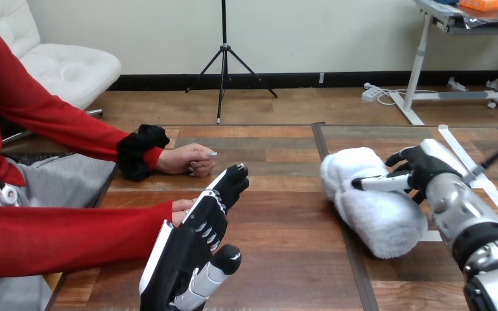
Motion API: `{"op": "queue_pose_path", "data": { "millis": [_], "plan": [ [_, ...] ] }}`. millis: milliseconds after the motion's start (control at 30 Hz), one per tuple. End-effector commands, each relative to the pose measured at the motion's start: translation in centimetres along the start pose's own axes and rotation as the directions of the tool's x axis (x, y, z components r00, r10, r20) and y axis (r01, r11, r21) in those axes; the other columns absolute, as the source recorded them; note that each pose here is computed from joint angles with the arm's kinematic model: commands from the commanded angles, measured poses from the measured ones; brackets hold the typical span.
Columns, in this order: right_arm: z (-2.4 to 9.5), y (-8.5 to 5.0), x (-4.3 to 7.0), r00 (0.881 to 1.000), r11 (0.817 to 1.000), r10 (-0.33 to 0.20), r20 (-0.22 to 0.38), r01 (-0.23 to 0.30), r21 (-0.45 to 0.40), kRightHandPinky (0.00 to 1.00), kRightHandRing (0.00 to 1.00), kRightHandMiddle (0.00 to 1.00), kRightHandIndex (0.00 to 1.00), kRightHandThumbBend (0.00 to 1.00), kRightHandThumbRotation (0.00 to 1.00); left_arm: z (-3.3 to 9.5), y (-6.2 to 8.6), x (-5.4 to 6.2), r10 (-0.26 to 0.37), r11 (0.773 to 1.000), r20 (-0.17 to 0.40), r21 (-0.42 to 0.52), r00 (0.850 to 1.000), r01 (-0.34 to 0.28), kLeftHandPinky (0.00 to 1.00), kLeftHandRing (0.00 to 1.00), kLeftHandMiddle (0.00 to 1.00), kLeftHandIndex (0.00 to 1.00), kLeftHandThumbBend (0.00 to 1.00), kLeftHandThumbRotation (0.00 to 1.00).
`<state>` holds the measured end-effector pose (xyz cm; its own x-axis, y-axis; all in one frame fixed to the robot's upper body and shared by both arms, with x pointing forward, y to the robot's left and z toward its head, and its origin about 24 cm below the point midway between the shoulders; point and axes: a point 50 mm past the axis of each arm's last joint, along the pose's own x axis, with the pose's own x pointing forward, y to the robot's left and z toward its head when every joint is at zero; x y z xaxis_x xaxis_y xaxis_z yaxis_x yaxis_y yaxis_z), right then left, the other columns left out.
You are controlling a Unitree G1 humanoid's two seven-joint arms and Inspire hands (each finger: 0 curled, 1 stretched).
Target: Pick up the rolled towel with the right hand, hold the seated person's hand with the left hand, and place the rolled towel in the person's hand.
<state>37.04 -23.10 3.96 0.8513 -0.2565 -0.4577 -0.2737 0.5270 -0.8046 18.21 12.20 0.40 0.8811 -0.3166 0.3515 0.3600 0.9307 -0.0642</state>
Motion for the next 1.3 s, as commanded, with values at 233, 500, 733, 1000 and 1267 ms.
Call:
{"op": "queue_pose_path", "data": {
  "millis": [233,500,733,1000,1267],
  "plan": [
    [3.7,-1.5,-0.2,0.998,0.969,0.038,0.042,-0.026,-0.247,0.51,0.78,0.85,0.85,0.99,0.74,1.3,0.1,2.2,-0.033,0.999,0.092,0.020,0.995,0.031,0.95,0.93,0.93,0.88,1.00,0.76],
    [5.2,-1.6,-0.4,0.992,0.865,0.116,0.049,-0.077,-0.496,0.56,0.85,0.90,0.89,0.96,0.91,1.3,-0.1,2.4,-0.034,0.999,0.097,0.010,0.995,0.034,0.96,0.93,0.92,0.88,1.00,0.75],
    [5.9,-1.6,-0.6,0.988,0.818,0.156,0.016,-0.120,-0.562,0.70,0.93,0.97,0.95,0.93,0.99,1.3,-0.1,2.4,-0.042,0.999,0.096,0.012,0.995,0.041,0.96,0.93,0.92,0.88,1.00,0.75],
    [6.9,-1.6,-0.9,0.980,0.739,0.191,-0.054,-0.180,-0.650,0.79,0.96,0.99,0.97,0.96,1.00,1.2,-0.3,2.5,-0.037,0.999,0.094,0.010,0.995,0.036,0.96,0.93,0.92,0.87,1.00,0.75],
    [7.6,-1.4,-1.2,0.970,0.693,0.230,-0.081,-0.222,-0.686,0.71,0.92,0.95,0.91,0.96,1.00,1.2,-0.4,2.5,-0.041,0.999,0.097,0.016,0.994,0.039,0.96,0.93,0.92,0.88,1.00,0.77]
  ]
}}
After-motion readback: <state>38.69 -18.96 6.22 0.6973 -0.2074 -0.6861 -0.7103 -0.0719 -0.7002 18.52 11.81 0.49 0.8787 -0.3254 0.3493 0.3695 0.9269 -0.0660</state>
